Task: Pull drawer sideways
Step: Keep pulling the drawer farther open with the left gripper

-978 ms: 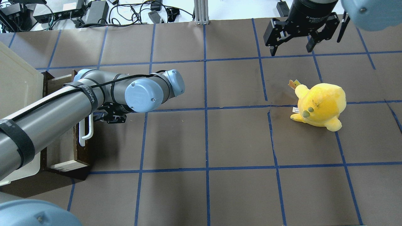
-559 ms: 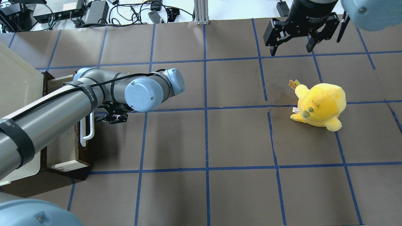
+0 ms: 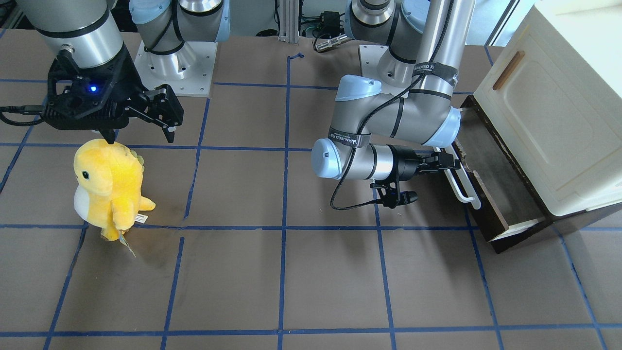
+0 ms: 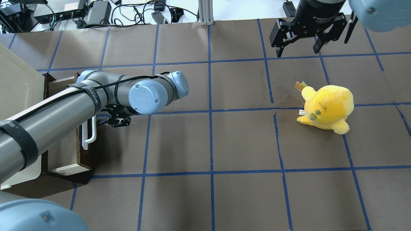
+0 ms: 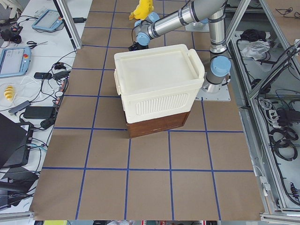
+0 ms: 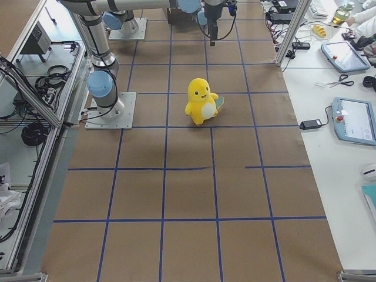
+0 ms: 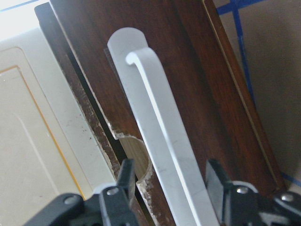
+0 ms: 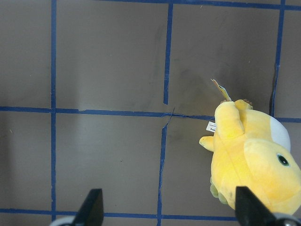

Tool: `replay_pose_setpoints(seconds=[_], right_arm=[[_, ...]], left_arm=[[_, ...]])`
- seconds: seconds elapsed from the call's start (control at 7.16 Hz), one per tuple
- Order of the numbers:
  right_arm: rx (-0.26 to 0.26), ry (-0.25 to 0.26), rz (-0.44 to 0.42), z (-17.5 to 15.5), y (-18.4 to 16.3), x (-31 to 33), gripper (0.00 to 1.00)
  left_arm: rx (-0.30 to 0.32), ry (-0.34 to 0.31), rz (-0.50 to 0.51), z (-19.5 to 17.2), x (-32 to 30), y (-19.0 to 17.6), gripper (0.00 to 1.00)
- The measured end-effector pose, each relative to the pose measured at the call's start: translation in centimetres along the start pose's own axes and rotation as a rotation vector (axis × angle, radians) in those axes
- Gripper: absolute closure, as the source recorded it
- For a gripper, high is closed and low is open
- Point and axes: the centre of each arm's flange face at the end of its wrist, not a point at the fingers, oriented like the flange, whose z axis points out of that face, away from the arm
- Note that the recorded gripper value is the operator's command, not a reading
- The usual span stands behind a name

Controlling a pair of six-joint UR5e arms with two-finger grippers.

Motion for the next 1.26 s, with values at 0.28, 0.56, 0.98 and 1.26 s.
replay_pose_setpoints(seconds=[0.28, 0.56, 0.98, 1.26], right_arm=[[0.000, 0.000, 0.000, 0.00, 0.00, 0.00, 0.00], [0.000, 0.000, 0.000, 0.00, 0.00, 0.00, 0.00], [0.000, 0.000, 0.000, 0.00, 0.00, 0.00, 0.00], [0.000, 0.000, 0.000, 0.00, 0.00, 0.00, 0.00]], left_arm=[[-0.004, 0.000, 0.004, 0.14, 0.29, -0.15, 0.65], [-0.007, 0.002, -0.004, 0.27, 0.33, -0.29, 0.67], [-0.010, 0.006, -0.011, 0.28, 0.34, -0.33, 0.75], [-0.014, 0.028, -0.019, -0.18, 0.24, -0.42, 0.75]])
